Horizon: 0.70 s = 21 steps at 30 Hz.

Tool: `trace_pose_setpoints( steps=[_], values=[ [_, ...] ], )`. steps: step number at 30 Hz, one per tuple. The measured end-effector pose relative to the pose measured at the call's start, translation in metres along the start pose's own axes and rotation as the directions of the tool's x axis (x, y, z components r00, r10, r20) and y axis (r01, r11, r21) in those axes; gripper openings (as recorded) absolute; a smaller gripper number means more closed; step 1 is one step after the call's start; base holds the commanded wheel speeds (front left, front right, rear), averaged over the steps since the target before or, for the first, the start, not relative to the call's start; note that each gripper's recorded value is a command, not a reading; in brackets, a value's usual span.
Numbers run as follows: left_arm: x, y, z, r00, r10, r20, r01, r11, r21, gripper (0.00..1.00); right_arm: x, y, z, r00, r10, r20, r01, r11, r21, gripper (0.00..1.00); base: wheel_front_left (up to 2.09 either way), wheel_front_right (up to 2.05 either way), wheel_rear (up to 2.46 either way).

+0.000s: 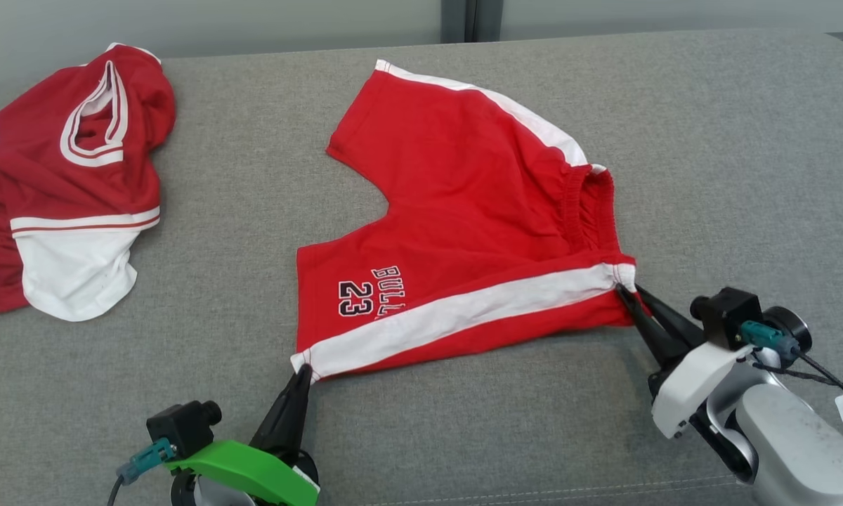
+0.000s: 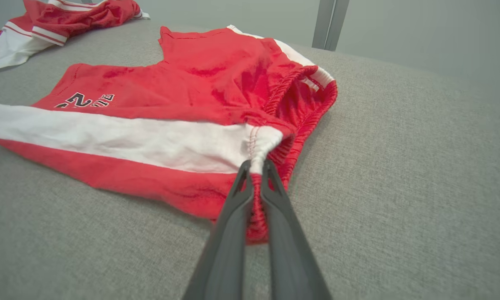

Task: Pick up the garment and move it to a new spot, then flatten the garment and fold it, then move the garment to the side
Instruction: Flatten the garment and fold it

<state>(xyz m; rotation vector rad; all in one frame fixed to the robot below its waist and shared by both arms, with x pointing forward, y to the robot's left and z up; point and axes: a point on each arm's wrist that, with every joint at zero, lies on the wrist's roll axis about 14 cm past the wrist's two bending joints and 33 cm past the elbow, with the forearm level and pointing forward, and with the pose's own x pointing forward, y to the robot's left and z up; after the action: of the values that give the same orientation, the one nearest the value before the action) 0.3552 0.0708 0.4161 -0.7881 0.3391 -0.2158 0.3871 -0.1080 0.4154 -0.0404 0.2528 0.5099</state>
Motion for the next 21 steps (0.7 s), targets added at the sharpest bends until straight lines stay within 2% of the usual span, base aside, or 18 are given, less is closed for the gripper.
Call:
trace_pose_setpoints(
  steps=[6, 9, 10, 11, 13, 15, 16, 17, 18, 19, 21],
  values=[
    [-0.003, 0.006, -0.008, 1.0, 0.019, -0.023, -0.02, 1.0, -0.017, 0.0, -0.014, 0.007, -0.019, 0.997, 0.04, -0.064, -0.045, 0.996, -0.082, 0.0, 0.0, 0.0, 0.0],
    [-0.006, 0.008, -0.014, 0.999, 0.02, -0.048, -0.021, 1.0, -0.008, 0.0, -0.02, 0.009, -0.028, 0.995, 0.04, -0.089, -0.047, 0.995, -0.083, 0.0, 0.0, 0.0, 0.0],
    [-0.006, 0.008, -0.014, 0.998, 0.02, -0.051, -0.02, 1.0, -0.006, 0.0, -0.022, 0.009, -0.031, 0.995, 0.038, -0.097, -0.046, 0.996, -0.08, 0.04, 0.0, 0.0, 0.0],
    [-0.006, 0.008, -0.015, 0.998, 0.02, -0.053, -0.021, 1.0, -0.005, 0.0, -0.023, 0.01, -0.033, 0.994, 0.037, -0.101, -0.045, 0.996, -0.077, 0.13, 0.0, 0.0, 0.0],
    [-0.007, 0.01, -0.017, 0.998, 0.024, -0.062, -0.024, 1.0, -0.003, 0.0, -0.024, 0.009, -0.033, 0.994, 0.031, -0.102, -0.039, 0.997, -0.072, 0.13, 0.0, 0.0, 0.0],
    [-0.009, 0.013, -0.022, 0.996, 0.031, -0.084, -0.031, 1.0, 0.004, 0.0, -0.023, 0.007, -0.032, 0.995, 0.023, -0.095, -0.03, 0.997, -0.069, 0.2, 0.0, 0.0, 0.0],
    [-0.009, 0.013, -0.023, 0.995, 0.032, -0.09, -0.031, 0.999, 0.007, 0.0, -0.023, 0.006, -0.031, 0.996, 0.019, -0.092, -0.025, 0.997, -0.067, 0.2, 0.0, 0.0, 0.0],
    [-0.011, 0.014, -0.025, 0.994, 0.028, -0.102, -0.025, 0.999, 0.024, 0.12, -0.023, 0.004, -0.028, 0.997, 0.009, -0.083, -0.015, 0.998, -0.063, 0.35, 0.0, 0.0, 0.0],
    [-0.011, 0.014, -0.025, 0.994, 0.027, -0.105, -0.023, 0.999, 0.033, 0.34, -0.024, 0.004, -0.027, 0.997, 0.006, -0.077, -0.011, 0.998, -0.062, 0.4, 0.0, 0.0, 0.0],
    [-0.012, 0.016, -0.025, 0.994, 0.028, -0.107, -0.024, 0.999, 0.039, 0.47, -0.024, 0.004, -0.026, 0.997, 0.004, -0.072, -0.008, 0.998, -0.062, 0.42, 0.0, 0.0, 0.0],
    [-0.013, 0.019, -0.023, 0.994, 0.032, -0.107, -0.027, 0.998, 0.052, 0.95, -0.025, 0.005, -0.021, 0.998, 0.009, -0.056, -0.013, 0.997, -0.074, 0.45, 0.0, 0.0, 0.0]
  ],
)
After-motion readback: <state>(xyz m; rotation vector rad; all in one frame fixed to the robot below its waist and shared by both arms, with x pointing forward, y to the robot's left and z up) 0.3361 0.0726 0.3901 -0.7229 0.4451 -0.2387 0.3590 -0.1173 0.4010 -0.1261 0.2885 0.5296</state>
